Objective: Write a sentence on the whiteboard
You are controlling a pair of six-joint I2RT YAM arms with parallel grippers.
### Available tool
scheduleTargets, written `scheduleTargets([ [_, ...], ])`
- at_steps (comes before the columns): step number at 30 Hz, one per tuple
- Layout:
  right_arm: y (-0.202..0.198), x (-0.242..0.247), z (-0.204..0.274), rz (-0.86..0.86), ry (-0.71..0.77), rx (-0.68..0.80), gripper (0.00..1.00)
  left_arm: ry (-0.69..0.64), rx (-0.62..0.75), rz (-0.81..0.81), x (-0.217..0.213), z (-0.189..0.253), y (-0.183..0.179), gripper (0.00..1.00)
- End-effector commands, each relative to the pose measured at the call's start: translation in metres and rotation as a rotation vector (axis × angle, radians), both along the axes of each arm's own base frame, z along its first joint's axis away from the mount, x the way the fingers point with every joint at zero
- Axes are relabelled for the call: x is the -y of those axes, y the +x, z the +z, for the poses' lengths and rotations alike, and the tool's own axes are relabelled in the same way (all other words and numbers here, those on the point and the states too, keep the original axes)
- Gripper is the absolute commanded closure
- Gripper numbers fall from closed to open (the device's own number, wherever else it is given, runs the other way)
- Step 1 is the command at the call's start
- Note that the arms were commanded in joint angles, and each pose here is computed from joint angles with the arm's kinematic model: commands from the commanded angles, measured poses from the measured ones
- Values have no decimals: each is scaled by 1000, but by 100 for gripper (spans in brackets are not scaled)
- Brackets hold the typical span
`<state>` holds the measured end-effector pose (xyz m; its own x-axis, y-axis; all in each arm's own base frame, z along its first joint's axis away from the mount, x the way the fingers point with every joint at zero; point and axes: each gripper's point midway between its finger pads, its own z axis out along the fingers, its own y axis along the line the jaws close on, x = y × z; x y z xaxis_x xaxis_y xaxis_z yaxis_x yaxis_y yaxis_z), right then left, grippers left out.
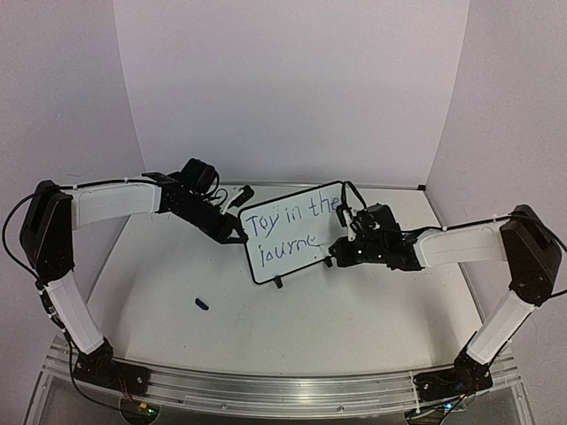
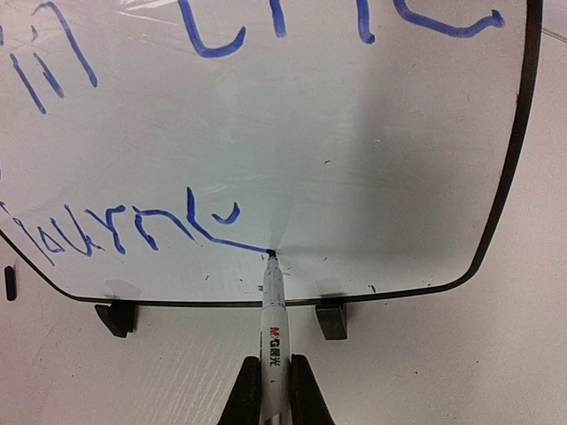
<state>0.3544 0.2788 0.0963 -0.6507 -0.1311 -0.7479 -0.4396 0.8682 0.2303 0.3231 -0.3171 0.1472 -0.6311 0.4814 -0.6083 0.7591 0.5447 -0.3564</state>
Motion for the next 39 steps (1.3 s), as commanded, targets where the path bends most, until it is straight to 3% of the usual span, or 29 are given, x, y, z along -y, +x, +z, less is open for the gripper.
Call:
scheduleTargets([
  [1, 7, 10, 34, -54, 27, 87, 100, 111, -32, 10, -9, -29, -3, 100],
  [6, -5, 4, 57, 11, 82, 111, 100, 112, -33, 8, -8, -30, -3, 100],
  [16, -9, -24, 50, 134, 124, 55, 100, 116, -34, 6, -7, -31, -4, 100],
  [39, 14, -20, 42, 41, 80, 81, 100, 118, -39, 3, -6, -33, -5, 100],
])
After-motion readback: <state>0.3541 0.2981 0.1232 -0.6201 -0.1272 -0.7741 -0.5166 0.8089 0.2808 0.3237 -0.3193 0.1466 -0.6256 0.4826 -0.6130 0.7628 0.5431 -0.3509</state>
